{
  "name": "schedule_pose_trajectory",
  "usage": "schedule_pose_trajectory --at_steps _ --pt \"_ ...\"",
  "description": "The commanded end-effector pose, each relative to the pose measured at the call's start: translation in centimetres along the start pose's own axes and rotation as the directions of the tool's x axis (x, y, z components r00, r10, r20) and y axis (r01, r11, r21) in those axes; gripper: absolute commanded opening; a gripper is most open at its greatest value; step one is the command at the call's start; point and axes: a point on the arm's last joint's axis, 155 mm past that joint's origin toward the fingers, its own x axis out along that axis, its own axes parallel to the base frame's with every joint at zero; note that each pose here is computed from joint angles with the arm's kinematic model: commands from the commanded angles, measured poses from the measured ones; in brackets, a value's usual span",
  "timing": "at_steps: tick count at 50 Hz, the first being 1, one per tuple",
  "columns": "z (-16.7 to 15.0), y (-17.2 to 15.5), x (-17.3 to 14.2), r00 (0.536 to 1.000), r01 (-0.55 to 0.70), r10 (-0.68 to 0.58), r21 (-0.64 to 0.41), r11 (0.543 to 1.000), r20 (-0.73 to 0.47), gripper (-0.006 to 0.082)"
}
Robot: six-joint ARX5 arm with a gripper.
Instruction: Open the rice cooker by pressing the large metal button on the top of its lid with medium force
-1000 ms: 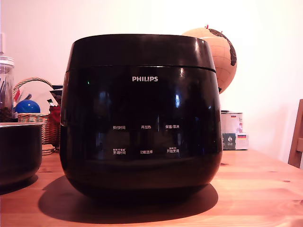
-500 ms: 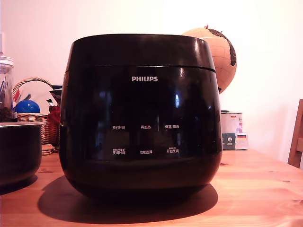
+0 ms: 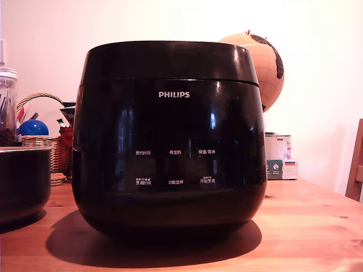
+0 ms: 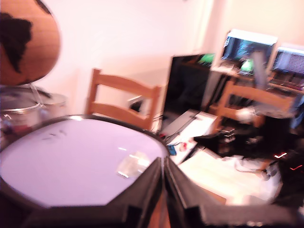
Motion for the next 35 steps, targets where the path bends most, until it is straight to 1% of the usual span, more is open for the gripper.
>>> schedule_pose_trajectory --at_steps 1,2,3,5,6,8,10,12,13,15,16,20,21,35 --pt "-0.2 0.2 1.1 1.0 0.005 -0.004 0.057 0.998 -0.022 -0.0021" --pt "-0.2 0.3 1.5 1.0 0.003 -0.002 0.053 0.999 -0.028 -0.0021" --pt "-0.2 0.3 1.9 0.999 0.004 -0.001 0.075 0.997 -0.034 -0.0021" --pt "-0.3 0.2 2.6 0.999 0.013 -0.01 0.07 0.997 -0.048 -0.0021" --pt "-0.3 0.5 3.0 0.999 0.003 0.002 0.095 0.995 -0.053 -0.0021" --pt "-0.5 0.2 3.8 0.997 0.019 -0.013 0.096 0.995 -0.07 -0.0021" --pt "-0.7 0.4 4.5 0.997 0.006 0.005 0.13 0.991 -0.082 -0.0021" --pt "-0.9 0.5 5.2 0.995 0.004 0.008 0.126 0.992 -0.095 -0.0021" --pt "-1.1 0.4 5.6 0.995 0.007 0.008 0.146 0.989 -0.101 -0.0021" --pt "-1.3 0.5 6.2 0.994 0.001 0.016 0.144 0.99 -0.112 -0.0021" --pt "-1.4 0.6 6.4 0.993 -0.004 0.022 0.159 0.987 -0.116 -0.0021" --pt "-1.9 1.0 7.3 0.99 -0.023 0.044 0.156 0.987 -0.135 -0.0021" --pt "-2.1 1.1 7.5 0.989 -0.024 0.049 0.172 0.985 -0.14 -0.0021" --pt "-5.0 1.4 9.7 0.975 -0.034 0.069 0.168 0.985 -0.209 -0.0021"
